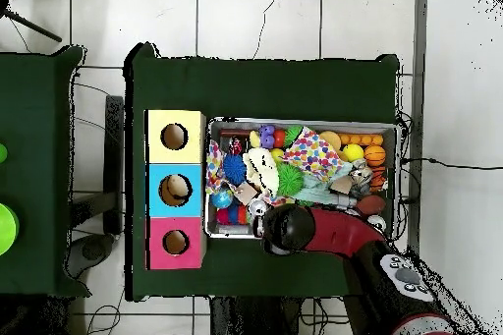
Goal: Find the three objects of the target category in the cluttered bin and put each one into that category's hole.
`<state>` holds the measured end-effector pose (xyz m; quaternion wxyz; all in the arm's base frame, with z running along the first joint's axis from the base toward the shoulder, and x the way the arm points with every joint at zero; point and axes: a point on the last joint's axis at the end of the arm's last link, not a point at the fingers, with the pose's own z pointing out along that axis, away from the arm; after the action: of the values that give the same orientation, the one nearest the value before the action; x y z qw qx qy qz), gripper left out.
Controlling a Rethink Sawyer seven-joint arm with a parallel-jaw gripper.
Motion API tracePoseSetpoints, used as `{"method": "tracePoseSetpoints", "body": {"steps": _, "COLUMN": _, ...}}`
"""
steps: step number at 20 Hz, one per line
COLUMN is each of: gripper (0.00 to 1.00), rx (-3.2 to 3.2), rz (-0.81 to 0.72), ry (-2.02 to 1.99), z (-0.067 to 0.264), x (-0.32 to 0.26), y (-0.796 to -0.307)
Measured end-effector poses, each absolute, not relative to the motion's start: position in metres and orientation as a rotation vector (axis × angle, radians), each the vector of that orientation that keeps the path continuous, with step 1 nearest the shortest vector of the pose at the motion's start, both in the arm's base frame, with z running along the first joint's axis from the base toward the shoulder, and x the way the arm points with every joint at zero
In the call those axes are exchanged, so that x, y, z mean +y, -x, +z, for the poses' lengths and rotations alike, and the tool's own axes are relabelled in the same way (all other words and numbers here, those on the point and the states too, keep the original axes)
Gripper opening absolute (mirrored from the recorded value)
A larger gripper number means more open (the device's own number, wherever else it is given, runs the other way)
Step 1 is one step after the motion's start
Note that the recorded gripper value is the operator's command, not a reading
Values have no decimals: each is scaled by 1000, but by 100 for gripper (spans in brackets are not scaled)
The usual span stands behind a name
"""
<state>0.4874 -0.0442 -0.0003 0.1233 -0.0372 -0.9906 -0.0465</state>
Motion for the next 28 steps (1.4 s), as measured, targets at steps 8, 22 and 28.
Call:
{"method": "tracePoseSetpoints", "body": {"steps": 8, "gripper": 100, "rx": -2906, "rz": -135, "ry": 117, "z": 12, "x": -30, "y": -498}}
{"method": "tracePoseSetpoints", "body": {"steps": 22, "gripper": 100, "rx": -2983, "rz": -72, "ry": 242, "z": 94, "x": -20, "y": -540}}
{"method": "tracePoseSetpoints", "body": {"steps": 28, "gripper": 100, "rx": -2971, "rz": -80, "ry": 315, "z": 89, "x": -22, "y": -540}}
